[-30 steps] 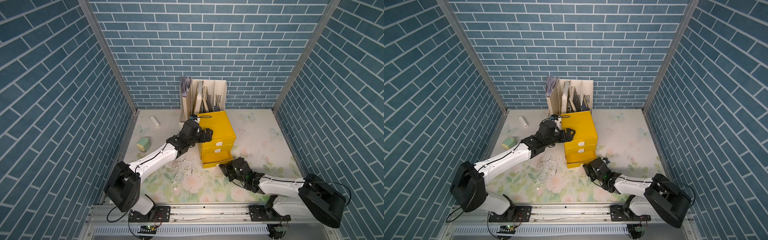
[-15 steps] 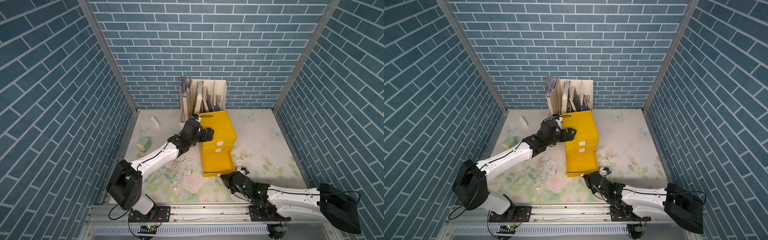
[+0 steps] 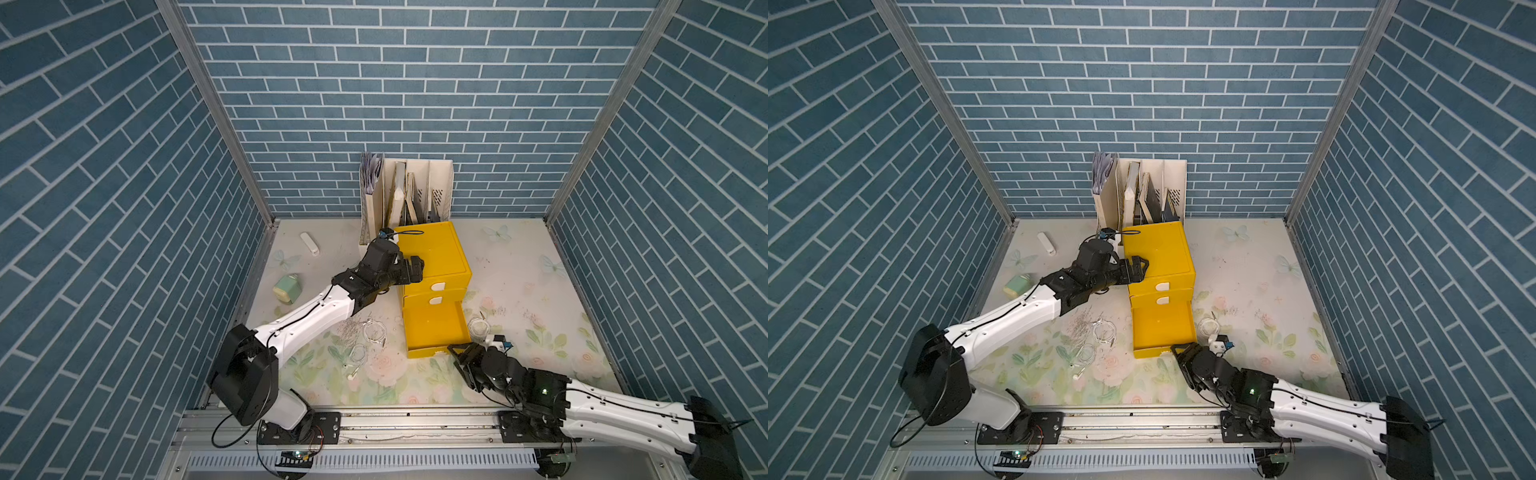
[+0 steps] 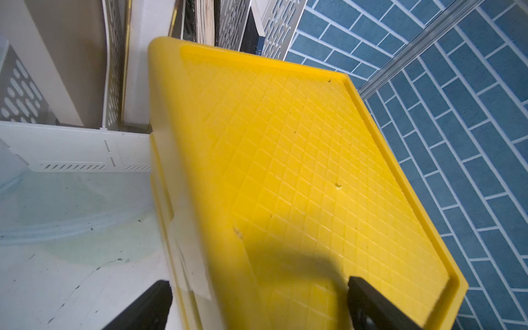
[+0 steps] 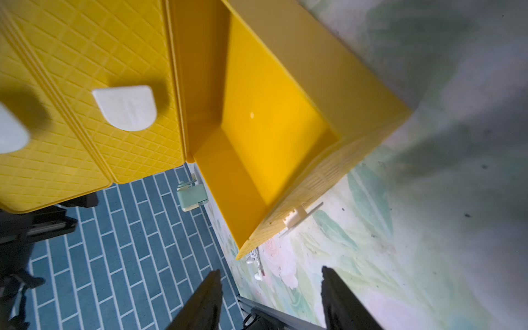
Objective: Place the wired earphones into the drawer by color
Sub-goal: Open the drawer in the storage box, then pick up the wired earphones from the center of the board, then place the wired earphones in the drawer, then pick up the wired earphones from the center of the board.
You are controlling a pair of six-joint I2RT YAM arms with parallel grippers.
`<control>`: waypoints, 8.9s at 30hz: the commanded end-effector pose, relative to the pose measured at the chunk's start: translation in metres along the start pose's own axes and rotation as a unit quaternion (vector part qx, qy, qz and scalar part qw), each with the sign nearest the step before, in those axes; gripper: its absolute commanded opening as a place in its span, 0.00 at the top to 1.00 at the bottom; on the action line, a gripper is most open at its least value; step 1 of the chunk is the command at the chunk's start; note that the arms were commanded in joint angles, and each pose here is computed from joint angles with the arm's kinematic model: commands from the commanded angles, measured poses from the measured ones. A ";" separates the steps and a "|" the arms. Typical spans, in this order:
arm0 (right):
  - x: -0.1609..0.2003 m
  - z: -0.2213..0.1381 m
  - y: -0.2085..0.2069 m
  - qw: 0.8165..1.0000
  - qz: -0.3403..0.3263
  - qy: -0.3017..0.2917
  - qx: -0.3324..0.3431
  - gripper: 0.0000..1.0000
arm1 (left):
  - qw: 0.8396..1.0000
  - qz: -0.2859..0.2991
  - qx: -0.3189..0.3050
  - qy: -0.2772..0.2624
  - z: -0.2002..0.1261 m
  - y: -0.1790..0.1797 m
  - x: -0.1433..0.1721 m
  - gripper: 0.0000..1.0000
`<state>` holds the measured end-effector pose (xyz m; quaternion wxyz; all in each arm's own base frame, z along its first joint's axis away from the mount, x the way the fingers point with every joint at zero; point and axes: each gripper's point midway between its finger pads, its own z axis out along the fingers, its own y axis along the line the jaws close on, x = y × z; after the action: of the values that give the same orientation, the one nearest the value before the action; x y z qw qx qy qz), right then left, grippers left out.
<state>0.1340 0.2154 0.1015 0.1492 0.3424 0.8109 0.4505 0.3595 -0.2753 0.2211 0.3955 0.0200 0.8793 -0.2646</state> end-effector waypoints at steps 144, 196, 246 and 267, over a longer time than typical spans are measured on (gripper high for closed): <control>-0.104 0.063 0.020 0.873 -0.422 0.036 0.243 1.00 | 0.988 -0.071 -0.117 0.075 -0.123 0.084 0.147 0.00; -0.095 0.031 0.050 0.887 -0.427 0.012 0.175 0.71 | 0.932 -0.074 -0.271 0.228 -0.078 0.195 0.231 0.47; -0.095 0.010 0.075 0.895 -0.425 -0.016 0.138 0.70 | 0.982 -0.085 -0.113 0.129 -0.108 0.106 0.133 0.90; -0.105 -0.020 0.089 0.893 -0.426 -0.050 0.134 0.68 | 0.992 -0.049 0.074 0.093 -0.131 -0.067 0.074 0.90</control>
<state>0.2359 0.1697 0.1700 0.3119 -0.0077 0.9246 0.2184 0.1997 -0.2739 0.2604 0.2821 0.0326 0.8959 -0.3415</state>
